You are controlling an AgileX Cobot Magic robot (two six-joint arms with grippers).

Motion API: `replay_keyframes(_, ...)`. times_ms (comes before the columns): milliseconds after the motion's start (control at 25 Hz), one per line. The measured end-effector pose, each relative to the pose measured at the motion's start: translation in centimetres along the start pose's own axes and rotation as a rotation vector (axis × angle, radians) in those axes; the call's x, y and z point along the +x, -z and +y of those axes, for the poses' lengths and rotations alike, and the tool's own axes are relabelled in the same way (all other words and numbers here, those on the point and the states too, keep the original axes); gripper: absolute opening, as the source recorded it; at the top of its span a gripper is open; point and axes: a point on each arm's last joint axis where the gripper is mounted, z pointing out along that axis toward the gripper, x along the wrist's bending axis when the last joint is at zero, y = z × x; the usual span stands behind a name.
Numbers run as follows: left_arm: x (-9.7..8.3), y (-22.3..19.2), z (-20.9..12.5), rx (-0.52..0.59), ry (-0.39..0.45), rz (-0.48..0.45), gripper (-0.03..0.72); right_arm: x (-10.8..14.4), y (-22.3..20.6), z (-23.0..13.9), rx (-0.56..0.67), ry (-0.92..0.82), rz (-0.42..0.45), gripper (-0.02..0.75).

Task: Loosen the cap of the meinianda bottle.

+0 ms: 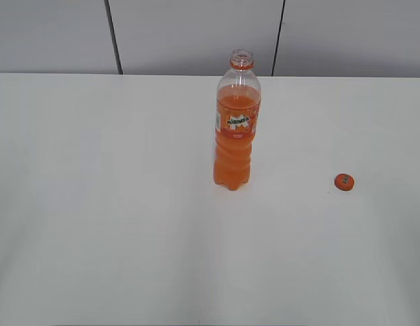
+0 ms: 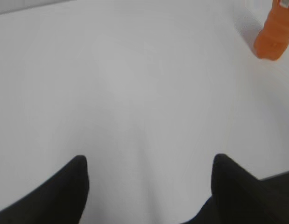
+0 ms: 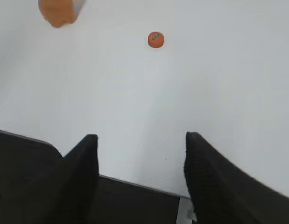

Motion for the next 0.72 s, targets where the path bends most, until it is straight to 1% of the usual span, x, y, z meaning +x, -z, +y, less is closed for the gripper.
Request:
replay_keyframes(200, 0.1, 2.3, -1.4, -0.154, 0.009, 0.002, 0.500, 0.2, 1.2, -0.7, -0.099, 0.004, -0.017, 0.442)
replay_keyframes(280, 0.2, 2.8, -1.7, -0.188, 0.011, 0.002, 0.500, 0.2, 1.6, -0.9, -0.130, 0.006, -0.023, 0.442)
replay_keyframes(360, 0.2, 2.8, -1.7, -0.184, 0.010, 0.003, 0.500, 0.3, 1.9, -1.2, -0.156, 0.007, -0.028, 0.442)
replay_keyframes(720, 0.2, 2.9, -1.8, -0.189, 0.010, 0.004, 0.500, 0.2, 2.0, -1.2, -0.159, -0.013, -0.041, 0.442)
